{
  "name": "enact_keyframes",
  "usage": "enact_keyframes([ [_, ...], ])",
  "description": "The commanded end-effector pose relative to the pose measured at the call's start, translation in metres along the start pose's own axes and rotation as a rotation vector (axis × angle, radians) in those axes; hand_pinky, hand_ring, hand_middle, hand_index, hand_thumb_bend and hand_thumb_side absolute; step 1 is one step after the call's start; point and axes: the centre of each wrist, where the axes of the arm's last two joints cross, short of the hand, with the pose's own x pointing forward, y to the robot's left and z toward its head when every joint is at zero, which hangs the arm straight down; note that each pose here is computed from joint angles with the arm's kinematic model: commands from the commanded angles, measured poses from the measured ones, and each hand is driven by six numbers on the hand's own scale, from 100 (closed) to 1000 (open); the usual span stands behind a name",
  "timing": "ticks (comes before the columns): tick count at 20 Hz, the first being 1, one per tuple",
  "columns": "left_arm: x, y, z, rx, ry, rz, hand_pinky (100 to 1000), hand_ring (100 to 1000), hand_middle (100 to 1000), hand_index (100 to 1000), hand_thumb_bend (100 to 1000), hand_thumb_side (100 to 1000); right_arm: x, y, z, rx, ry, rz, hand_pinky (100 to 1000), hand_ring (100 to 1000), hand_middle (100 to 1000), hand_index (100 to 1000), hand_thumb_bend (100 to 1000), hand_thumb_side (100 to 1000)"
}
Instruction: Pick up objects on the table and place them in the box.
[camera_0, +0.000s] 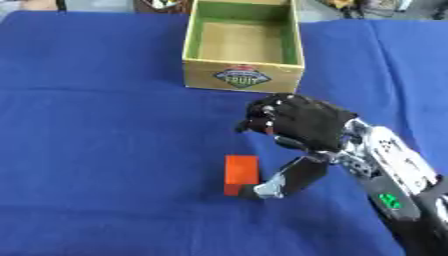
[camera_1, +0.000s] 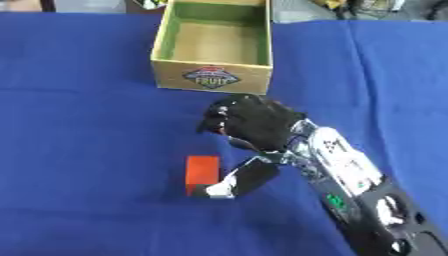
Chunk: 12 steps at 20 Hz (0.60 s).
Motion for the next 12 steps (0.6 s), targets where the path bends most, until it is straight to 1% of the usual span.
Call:
enact_keyframes([
  [1,0.007,0.001,-0.008,-0.026,-0.026,-0.009,250,324,424,762,100,1000,-0.004,0.003,-0.005,0.014,0.033,0.03,741,839,617,828,513,1000],
  [3,0.006,0.001,-0.008,-0.025,-0.025,-0.008,250,323,424,762,100,1000,-0.005,0.009,-0.007,0.032,0.049,0.037,737,833,618,824,488,1000],
  [5,0.006,0.001,-0.008,-0.026,-0.026,-0.008,250,323,424,762,100,1000,-0.006,0.015,-0.01,0.05,0.055,0.043,736,834,616,823,486,1000],
  [8,0.006,0.001,-0.008,-0.023,-0.026,-0.009,250,323,424,761,100,1000,-0.005,0.021,-0.013,0.071,0.047,0.047,729,829,605,815,474,1000],
  [12,0.006,0.001,-0.008,-0.021,-0.026,-0.01,250,322,424,761,100,1000,-0.002,0.024,-0.014,0.094,0.026,0.052,728,833,598,814,476,1000],
])
